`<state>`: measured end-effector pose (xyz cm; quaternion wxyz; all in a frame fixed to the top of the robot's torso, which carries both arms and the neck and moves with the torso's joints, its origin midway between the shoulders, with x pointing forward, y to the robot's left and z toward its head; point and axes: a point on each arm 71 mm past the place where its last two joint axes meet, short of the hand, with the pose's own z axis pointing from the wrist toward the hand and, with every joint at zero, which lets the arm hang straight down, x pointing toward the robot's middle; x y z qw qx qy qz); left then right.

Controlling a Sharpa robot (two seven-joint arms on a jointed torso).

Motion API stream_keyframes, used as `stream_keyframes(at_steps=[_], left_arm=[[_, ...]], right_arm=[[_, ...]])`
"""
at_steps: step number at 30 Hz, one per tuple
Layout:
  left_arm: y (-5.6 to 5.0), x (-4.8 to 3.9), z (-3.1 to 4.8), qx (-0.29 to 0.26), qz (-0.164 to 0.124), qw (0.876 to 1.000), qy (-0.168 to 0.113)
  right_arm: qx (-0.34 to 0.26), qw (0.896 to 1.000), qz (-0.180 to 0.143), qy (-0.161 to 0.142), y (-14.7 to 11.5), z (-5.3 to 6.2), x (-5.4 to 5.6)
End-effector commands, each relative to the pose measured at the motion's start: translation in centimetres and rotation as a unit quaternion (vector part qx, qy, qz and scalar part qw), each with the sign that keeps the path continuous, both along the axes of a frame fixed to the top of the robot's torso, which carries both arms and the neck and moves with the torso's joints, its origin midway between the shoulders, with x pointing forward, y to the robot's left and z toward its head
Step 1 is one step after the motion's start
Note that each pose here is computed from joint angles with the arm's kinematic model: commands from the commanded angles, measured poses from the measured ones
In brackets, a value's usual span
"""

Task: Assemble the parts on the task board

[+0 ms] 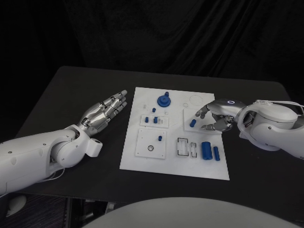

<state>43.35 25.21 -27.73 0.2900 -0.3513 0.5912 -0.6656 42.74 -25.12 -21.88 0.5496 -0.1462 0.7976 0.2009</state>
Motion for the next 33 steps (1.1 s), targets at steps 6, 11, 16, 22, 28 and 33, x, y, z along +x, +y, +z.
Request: stream_keyframes(at_steps=[6, 11, 16, 22, 28, 33], left_arm=[[0.0, -0.27, 1.25, -0.026, 0.009, 0.995, -0.092], [0.1, -0.31, 1.16, -0.023, 0.007, 0.996, -0.087], [0.1, -0.33, 1.03, -0.02, 0.004, 0.997, -0.081], [0.1, -0.35, 0.89, -0.019, -0.001, 0.997, -0.074], [0.2, -0.4, 0.78, -0.017, -0.002, 0.997, -0.069], [0.3, -0.47, 0.69, -0.016, -0.001, 0.998, -0.066]], right_arm=[[0.007, 1.0, 0.015, 0.001, 0.6, -0.6, 0.0], [0.017, 1.0, 0.022, -0.008, 1.2, -0.6, 0.1], [0.022, 0.999, 0.029, -0.011, 1.7, -0.6, 0.2], [0.024, 0.999, 0.033, -0.014, 2.2, -0.8, 0.5], [0.027, 0.999, 0.035, -0.018, 2.5, -0.9, 0.7], [0.031, 0.999, 0.035, -0.023, 2.7, -0.8, 0.8]])
